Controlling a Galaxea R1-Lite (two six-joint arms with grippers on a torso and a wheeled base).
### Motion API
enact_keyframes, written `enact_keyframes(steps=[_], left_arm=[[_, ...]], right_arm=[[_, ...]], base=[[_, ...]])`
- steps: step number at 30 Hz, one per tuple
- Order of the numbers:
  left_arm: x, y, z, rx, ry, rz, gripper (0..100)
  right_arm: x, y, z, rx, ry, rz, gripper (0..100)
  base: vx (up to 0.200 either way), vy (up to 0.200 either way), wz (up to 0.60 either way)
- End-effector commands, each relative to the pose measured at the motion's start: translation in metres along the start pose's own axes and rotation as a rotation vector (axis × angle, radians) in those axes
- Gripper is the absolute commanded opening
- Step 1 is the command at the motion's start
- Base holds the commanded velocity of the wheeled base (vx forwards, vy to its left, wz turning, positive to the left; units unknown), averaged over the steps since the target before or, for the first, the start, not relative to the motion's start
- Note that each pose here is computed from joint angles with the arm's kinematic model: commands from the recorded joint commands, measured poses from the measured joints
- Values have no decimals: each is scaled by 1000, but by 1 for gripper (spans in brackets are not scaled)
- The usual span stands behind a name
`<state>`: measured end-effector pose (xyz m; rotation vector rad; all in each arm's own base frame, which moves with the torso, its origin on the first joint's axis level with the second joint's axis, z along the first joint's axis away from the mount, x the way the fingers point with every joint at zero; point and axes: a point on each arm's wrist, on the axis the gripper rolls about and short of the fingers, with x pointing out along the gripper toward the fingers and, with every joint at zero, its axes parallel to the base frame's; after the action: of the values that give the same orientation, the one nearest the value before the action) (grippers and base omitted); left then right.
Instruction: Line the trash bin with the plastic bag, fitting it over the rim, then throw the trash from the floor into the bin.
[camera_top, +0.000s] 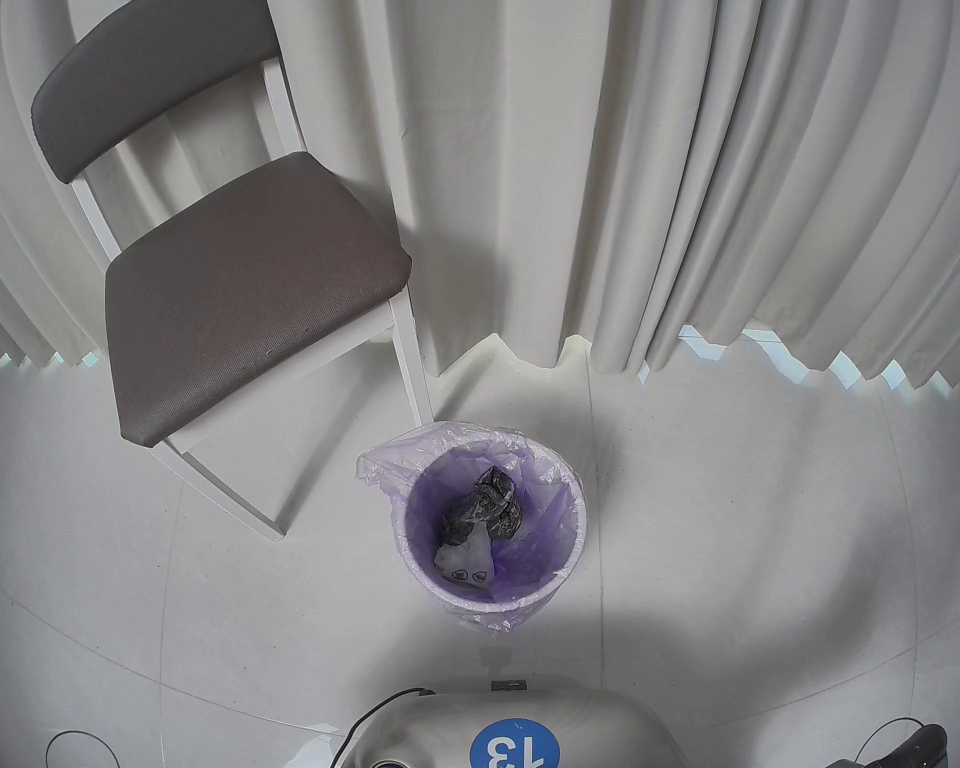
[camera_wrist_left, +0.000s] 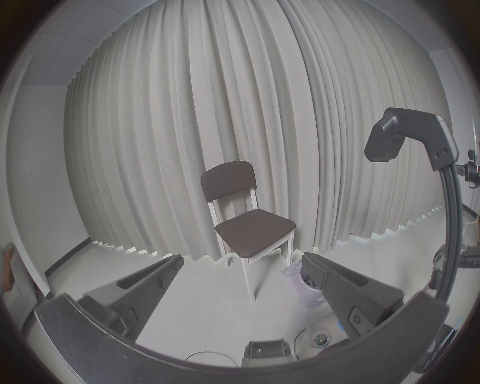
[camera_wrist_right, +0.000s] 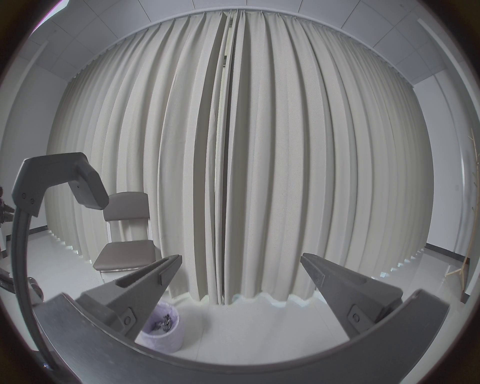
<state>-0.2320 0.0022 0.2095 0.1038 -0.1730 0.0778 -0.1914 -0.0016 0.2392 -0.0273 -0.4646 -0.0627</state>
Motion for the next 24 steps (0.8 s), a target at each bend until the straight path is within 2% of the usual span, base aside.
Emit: enact_keyframes(steps=[1, 3, 6, 9, 11, 12, 17, 24], left_arm=[[75, -8, -17, -61, -24, -14, 100], [99, -11, -27, -64, -41, -7, 100], [128, -15, -49, -64, -39, 1, 100], [156, -20, -81, -63, -53, 3, 100], [161, -21, -88, -62, -56, 4, 100], [171, -24, -108, -62, -47, 5, 100], [180, -29, -139, -58, 24, -12, 100], [183, -31, -159, -62, 102, -19, 100]], right_arm=[[59, 6, -47, -19, -79, 72, 100], [75, 8, -62, -27, -110, 84, 100], [90, 10, -82, -27, -91, 83, 100], [98, 11, -105, -21, -30, 90, 100], [99, 11, -109, -19, -17, 91, 100], [101, 12, -116, -16, 15, 97, 100], [101, 13, -136, -19, 80, 102, 100], [101, 14, -152, -22, 144, 124, 100]], base=[[0, 0, 0], [0, 0, 0], [0, 0, 0], [0, 0, 0], [0, 0, 0], [0, 0, 0], [0, 0, 0], [0, 0, 0]])
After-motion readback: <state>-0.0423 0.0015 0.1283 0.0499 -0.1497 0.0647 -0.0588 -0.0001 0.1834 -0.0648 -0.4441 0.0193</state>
